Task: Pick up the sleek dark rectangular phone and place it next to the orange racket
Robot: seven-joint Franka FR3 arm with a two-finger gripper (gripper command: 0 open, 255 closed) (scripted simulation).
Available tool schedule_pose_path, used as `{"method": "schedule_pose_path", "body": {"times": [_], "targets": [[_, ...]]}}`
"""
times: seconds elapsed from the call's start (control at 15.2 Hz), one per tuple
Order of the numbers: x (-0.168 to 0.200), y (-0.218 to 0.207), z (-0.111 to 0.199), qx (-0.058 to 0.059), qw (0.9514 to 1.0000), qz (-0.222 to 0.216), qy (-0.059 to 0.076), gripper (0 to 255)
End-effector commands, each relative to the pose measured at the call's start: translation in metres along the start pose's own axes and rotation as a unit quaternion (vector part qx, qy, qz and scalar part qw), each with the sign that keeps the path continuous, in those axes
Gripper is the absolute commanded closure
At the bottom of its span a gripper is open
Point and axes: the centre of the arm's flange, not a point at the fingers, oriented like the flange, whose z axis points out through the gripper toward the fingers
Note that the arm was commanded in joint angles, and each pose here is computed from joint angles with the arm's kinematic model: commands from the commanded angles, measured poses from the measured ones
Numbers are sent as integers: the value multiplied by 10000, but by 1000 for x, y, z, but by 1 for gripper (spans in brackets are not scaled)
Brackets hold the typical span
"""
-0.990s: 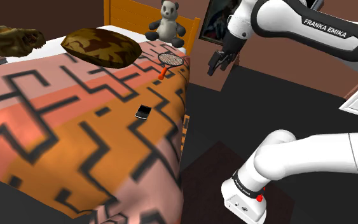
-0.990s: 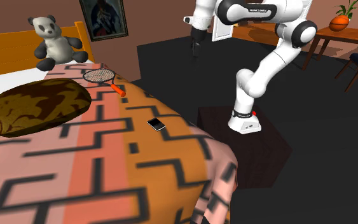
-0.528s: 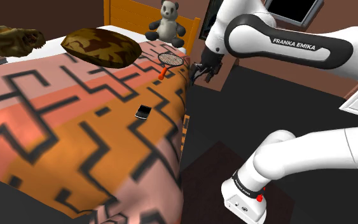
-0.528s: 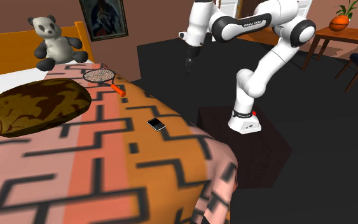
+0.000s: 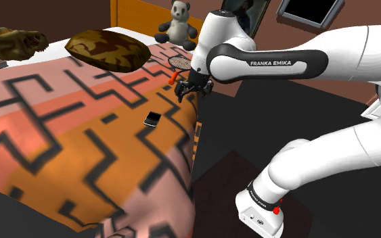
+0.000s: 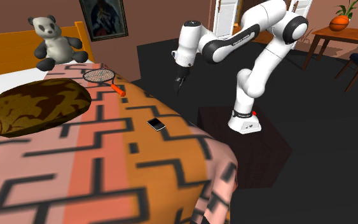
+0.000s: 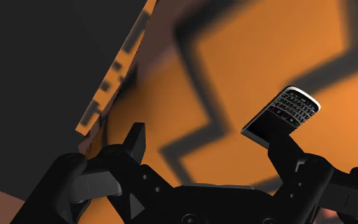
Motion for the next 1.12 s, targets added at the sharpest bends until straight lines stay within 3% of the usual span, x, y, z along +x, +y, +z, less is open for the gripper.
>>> {"method": "schedule_pose_path", "body": {"times": [0.0, 0.4, 0.79, 1.06], "targets": [[6, -23, 19, -5, 9996, 283, -3, 0], [28, -76, 75, -56, 9942, 1069, -12, 0], [58, -124, 132, -107, 9827, 1849, -22, 0], [61, -128, 153, -112, 9813, 1923, -23, 0]]}}
